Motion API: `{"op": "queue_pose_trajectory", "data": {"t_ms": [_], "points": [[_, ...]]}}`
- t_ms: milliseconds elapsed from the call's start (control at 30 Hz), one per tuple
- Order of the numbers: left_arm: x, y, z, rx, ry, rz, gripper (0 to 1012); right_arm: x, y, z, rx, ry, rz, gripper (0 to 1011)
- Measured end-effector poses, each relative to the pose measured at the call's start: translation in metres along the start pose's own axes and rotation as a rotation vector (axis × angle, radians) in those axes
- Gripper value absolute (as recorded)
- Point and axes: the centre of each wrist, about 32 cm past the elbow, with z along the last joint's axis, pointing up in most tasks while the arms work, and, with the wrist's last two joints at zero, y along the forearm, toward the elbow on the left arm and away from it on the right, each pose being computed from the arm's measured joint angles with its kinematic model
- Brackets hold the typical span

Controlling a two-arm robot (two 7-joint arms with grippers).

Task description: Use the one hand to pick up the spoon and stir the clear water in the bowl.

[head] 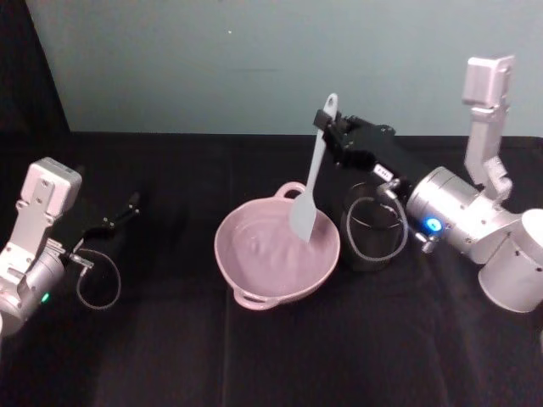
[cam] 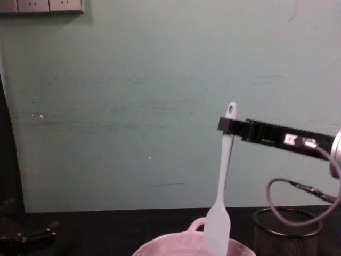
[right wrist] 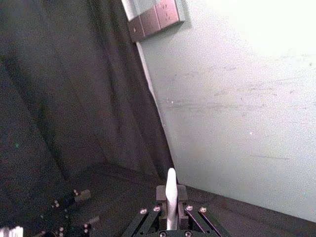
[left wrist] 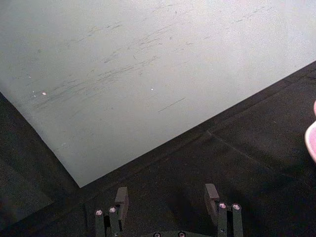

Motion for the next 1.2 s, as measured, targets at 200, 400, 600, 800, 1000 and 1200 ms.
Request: {"op": "queue_pose_trajectory", "data": {"t_ms": [200,400,600,800,1000,1200], "points": [[0.0,0.0,0.0,0.0,0.0,0.0,1011,0.003,-0.011,0.019,0.046,0.018,-0.023,126],[0.0,0.0,0.0,0.0,0.0,0.0,1011,0.015,-0.022,0.04,0.099,0.025,-0.078,126],[0.0,0.0,0.0,0.0,0.0,0.0,1011,0.031,-0.03,0.05,0.124,0.056,-0.136,126],[0.0,0.0,0.0,0.0,0.0,0.0,1011,0.041,-0.037,0.049,0.13,0.073,-0.177,126],[0.0,0.0,0.0,0.0,0.0,0.0,1011,0.048,-0.042,0.043,0.116,0.093,-0.201,126],[0.0,0.0,0.0,0.0,0.0,0.0,1011,0.049,-0.046,0.033,0.092,0.119,-0.206,126]]}}
